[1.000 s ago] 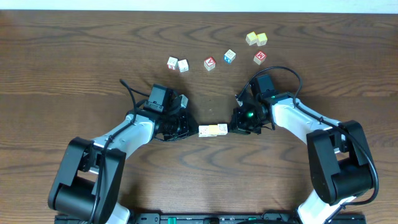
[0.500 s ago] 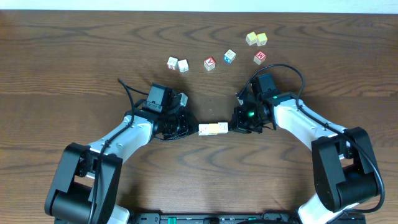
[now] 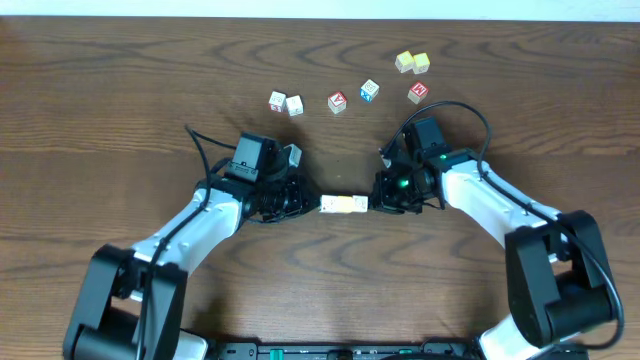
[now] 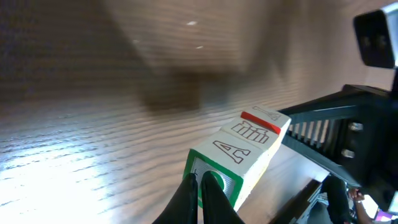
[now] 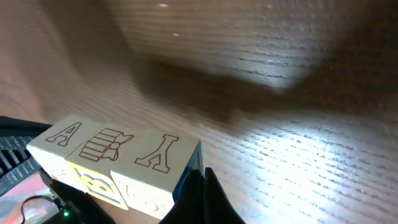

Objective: Lift 3 blocks

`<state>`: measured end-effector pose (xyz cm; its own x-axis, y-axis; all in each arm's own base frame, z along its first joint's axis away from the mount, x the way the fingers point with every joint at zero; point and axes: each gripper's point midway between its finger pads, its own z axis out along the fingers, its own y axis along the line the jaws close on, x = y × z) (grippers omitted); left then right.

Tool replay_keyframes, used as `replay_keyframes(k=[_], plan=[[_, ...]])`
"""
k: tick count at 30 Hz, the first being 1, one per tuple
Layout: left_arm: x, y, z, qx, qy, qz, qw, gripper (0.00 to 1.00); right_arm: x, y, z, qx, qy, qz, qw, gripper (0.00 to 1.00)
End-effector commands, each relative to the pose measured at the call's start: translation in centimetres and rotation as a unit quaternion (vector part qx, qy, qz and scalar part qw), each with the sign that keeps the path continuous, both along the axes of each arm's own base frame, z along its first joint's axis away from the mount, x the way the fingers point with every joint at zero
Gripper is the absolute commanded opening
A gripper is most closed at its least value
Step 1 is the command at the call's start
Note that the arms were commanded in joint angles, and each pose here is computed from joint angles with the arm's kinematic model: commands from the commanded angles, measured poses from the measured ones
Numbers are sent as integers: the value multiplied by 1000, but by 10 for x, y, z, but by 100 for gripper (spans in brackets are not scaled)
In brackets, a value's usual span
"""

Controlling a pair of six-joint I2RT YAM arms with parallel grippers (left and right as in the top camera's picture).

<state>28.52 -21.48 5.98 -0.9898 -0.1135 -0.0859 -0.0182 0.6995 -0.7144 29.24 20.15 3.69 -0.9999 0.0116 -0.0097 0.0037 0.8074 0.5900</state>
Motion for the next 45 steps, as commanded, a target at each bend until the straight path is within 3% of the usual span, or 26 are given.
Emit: replay_keyframes(k=[1, 20, 45], plan=[[-15, -24, 19, -50, 2, -42, 998, 7, -19, 48, 54, 120, -12, 65, 991, 1], [-19, -23, 20, -51, 19, -36, 998, 7, -27, 51, 77, 127, -30, 70, 989, 1], [-20, -23, 48, -63, -18, -38, 997, 7, -36, 53, 60, 65, -29, 72, 995, 1]])
